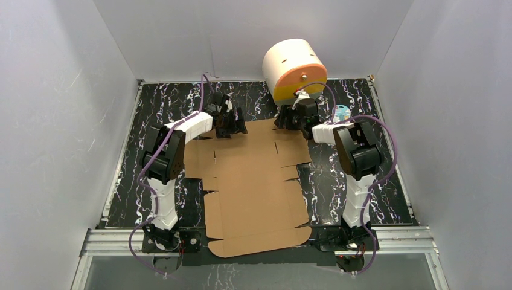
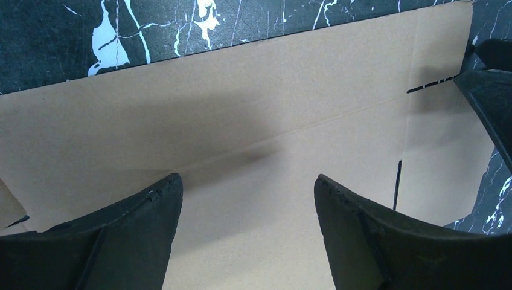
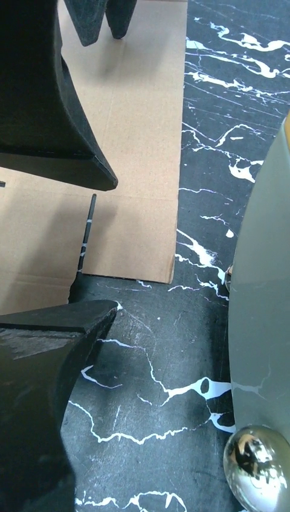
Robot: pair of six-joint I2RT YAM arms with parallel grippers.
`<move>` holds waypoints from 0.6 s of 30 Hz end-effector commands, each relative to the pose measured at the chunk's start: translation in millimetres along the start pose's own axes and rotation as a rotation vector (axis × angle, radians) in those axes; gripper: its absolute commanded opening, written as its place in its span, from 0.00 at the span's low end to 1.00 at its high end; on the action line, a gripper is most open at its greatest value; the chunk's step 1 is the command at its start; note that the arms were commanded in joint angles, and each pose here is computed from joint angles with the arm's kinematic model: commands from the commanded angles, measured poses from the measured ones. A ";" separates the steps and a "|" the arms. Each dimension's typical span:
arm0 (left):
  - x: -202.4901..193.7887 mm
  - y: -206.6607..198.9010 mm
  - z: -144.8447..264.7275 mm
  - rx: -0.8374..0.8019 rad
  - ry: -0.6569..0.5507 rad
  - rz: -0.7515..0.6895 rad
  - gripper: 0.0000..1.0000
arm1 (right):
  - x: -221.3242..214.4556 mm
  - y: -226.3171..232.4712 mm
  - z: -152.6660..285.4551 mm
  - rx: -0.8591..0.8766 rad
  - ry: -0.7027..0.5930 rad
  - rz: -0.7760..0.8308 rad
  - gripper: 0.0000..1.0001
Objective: Fold the paper box
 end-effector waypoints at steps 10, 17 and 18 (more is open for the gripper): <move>-21.3 -1.6 -2.5 -0.055 0.101 0.007 0.77 | 4.9 20.9 -5.2 0.094 0.033 -0.063 0.63; -26.3 -0.7 -0.6 -0.052 0.111 0.030 0.76 | 27.4 43.6 15.2 0.173 0.002 -0.049 0.55; -26.8 -1.2 -0.2 -0.055 0.111 0.032 0.76 | 29.6 46.7 17.6 0.181 -0.001 -0.043 0.54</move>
Point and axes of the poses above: each gripper's point midway between its finger pads, its own z axis back along the fingers, its own y axis along the line the jaws close on, x = y × z, the point moved 8 cm from there along z, back along the fingers, and after that the axes turned 7 degrees about -z, right-handed, at the moved point
